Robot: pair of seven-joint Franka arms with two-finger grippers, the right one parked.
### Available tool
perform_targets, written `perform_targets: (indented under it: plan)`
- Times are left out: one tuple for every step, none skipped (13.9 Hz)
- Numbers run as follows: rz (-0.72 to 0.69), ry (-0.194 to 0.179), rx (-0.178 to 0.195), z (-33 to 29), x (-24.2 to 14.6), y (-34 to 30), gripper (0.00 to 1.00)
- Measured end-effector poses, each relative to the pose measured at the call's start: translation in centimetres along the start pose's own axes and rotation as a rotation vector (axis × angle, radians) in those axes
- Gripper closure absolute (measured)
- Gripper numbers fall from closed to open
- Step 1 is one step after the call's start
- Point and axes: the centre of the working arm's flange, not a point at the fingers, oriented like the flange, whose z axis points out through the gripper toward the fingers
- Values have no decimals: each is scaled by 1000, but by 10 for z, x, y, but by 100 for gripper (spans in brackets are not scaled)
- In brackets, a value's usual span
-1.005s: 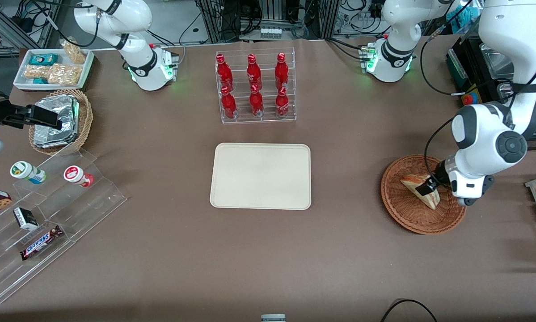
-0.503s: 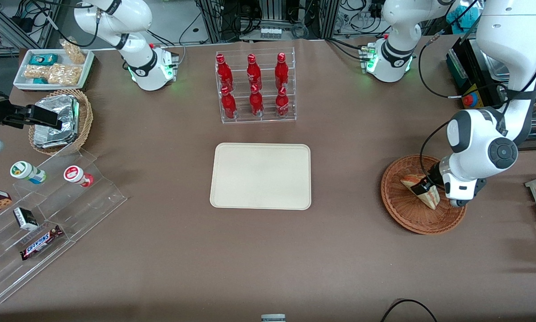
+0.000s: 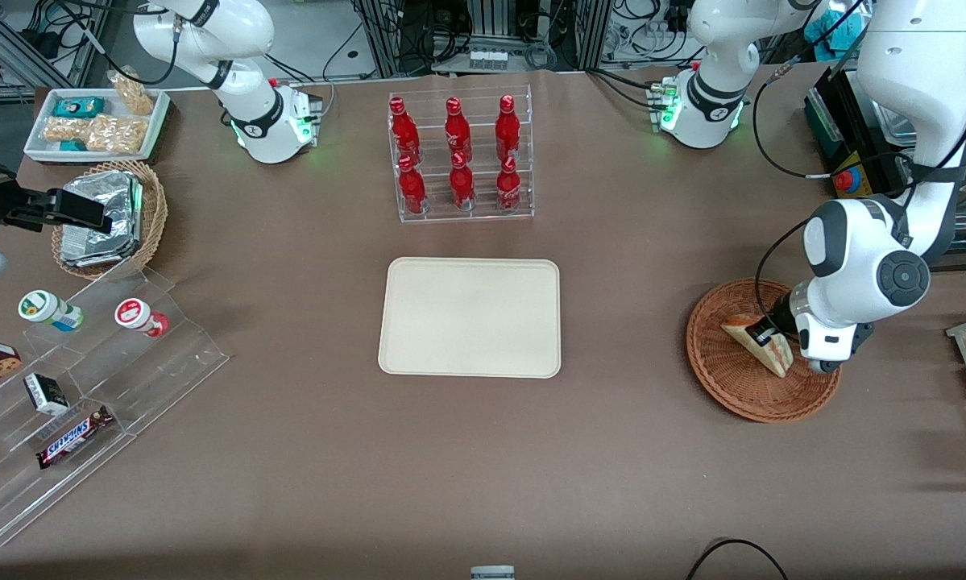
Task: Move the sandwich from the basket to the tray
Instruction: 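Align the open left gripper around the sandwich and close on it, then lift the sandwich with the left gripper and carry it over the beige tray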
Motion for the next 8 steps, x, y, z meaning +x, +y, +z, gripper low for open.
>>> perform_targets:
  plan:
    - [0,2,-2,-1,1,0,74]
    - [0,6,-4,-3,1,1,74]
    - [2,13,-9,-7,2,3,75]
    - [8,20,-14,-13,1,6,76]
    - [24,26,-13,-19,-4,12,77]
    - [45,27,-7,-27,-12,22,79]
    - [72,26,3,-37,-22,33,80]
    - [105,26,14,-48,-36,47,80]
